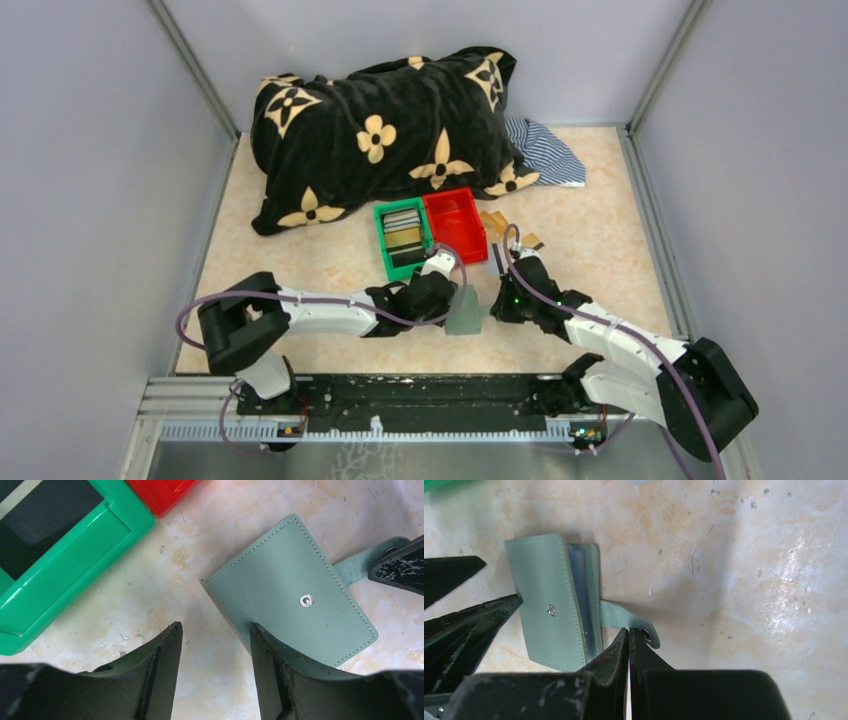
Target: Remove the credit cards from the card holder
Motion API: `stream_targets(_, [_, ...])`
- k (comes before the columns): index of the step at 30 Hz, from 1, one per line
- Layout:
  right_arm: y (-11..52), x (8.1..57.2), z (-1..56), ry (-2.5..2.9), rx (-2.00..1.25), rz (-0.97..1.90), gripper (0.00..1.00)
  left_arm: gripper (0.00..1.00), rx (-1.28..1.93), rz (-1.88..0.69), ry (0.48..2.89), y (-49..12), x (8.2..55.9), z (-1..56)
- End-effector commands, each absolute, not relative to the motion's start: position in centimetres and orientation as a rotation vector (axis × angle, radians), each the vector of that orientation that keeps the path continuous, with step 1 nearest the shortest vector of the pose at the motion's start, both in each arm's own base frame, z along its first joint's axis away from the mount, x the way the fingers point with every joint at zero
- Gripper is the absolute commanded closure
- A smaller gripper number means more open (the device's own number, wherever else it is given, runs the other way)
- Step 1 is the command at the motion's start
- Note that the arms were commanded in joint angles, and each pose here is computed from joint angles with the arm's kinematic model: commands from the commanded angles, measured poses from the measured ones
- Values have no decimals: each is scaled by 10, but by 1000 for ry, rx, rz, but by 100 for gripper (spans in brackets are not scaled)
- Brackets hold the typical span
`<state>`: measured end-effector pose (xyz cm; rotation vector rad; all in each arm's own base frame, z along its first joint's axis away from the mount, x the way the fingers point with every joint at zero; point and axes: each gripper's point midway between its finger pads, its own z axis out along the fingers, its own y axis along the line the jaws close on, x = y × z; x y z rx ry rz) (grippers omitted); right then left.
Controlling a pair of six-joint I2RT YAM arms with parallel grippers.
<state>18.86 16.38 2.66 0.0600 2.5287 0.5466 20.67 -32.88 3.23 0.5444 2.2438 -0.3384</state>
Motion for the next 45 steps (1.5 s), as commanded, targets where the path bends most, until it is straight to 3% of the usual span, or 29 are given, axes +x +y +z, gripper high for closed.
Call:
stream_targets(1, [166,188,20,2535,88,571,100,39,546,-385,2205,-332,209,57])
stream_targets(4, [166,185,13,2547,94,577,100,35,576,-403,2151,-348,218,84])
stream_targets(9, [167,184,8,2551,99,588,100,22,471,-120,2274,-362,246,98])
stream_targets(13, [165,180,3,2550,117,594,100,31,392,82,2415,-368,250,80])
stream_targets(18, [161,173,-2,2539,147,611,100,28,336,17,2503,-387,244,69])
stream_targets(40, [164,167,2,2519,92,672,100,38,253,153,2607,-380,231,8])
stream_targets(45, [166,167,2,2516,81,684,100,46,257,224,2614,-372,230,-6])
